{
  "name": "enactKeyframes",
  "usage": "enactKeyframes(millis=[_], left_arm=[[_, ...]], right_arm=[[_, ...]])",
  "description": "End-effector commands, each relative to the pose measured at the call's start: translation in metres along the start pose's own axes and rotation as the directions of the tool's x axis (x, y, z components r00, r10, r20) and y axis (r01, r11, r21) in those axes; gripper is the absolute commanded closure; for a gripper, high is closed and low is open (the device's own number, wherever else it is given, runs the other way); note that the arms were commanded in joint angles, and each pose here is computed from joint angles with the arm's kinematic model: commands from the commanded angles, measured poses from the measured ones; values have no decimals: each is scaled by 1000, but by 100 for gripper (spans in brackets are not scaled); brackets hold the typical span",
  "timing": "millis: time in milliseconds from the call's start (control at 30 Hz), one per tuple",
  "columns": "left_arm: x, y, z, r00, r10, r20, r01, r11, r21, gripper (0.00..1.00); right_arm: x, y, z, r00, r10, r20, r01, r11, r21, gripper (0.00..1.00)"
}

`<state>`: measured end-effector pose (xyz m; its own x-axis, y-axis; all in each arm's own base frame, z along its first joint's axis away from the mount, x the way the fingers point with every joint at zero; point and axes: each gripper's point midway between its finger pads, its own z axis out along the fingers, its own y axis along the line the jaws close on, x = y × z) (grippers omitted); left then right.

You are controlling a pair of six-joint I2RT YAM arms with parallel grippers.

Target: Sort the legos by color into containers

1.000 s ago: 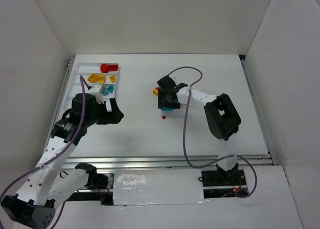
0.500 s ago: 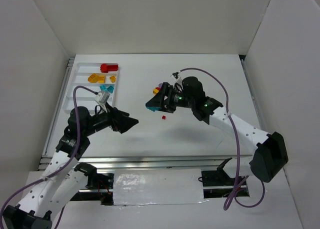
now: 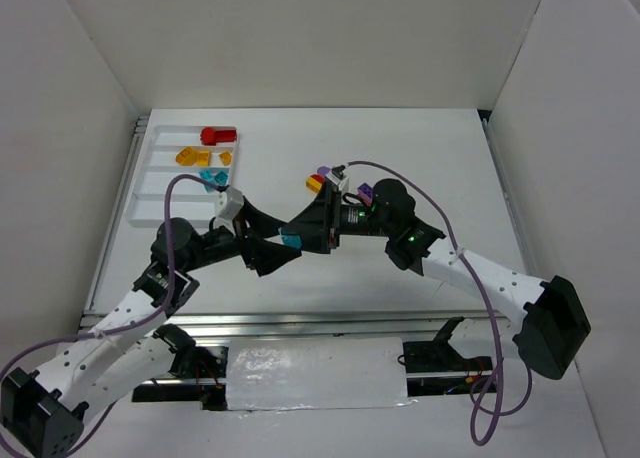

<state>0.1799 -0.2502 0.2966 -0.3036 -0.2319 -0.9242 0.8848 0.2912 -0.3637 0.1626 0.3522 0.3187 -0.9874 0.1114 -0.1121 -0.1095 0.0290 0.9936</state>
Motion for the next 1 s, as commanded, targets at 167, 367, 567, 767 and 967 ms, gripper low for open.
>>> enactKeyframes(millis=[167, 367, 567, 767, 967], left_arm=[[-41, -28, 10, 986, 139, 90, -145, 988, 61, 100], [-68, 53, -7, 985, 71, 159, 6, 897, -441, 100], [-82, 199, -87, 961, -55, 272, 275, 317, -908, 100], [-62, 332, -168, 845, -295, 446, 446, -72, -892, 100], [-37, 411, -192, 775, -435, 459, 397, -230, -889, 100]], right_arm=[[0, 17, -4, 999, -43, 22, 44, 998, -52, 80], [-53, -43, -28, 978, -51, 204, 21, 989, 146, 6], [-88, -132, -93, 902, -6, 431, -116, 959, 257, 4], [-84, -149, -110, 910, -85, 406, -67, 936, 347, 5], [-82, -152, -121, 911, -177, 373, 2, 905, 425, 5]])
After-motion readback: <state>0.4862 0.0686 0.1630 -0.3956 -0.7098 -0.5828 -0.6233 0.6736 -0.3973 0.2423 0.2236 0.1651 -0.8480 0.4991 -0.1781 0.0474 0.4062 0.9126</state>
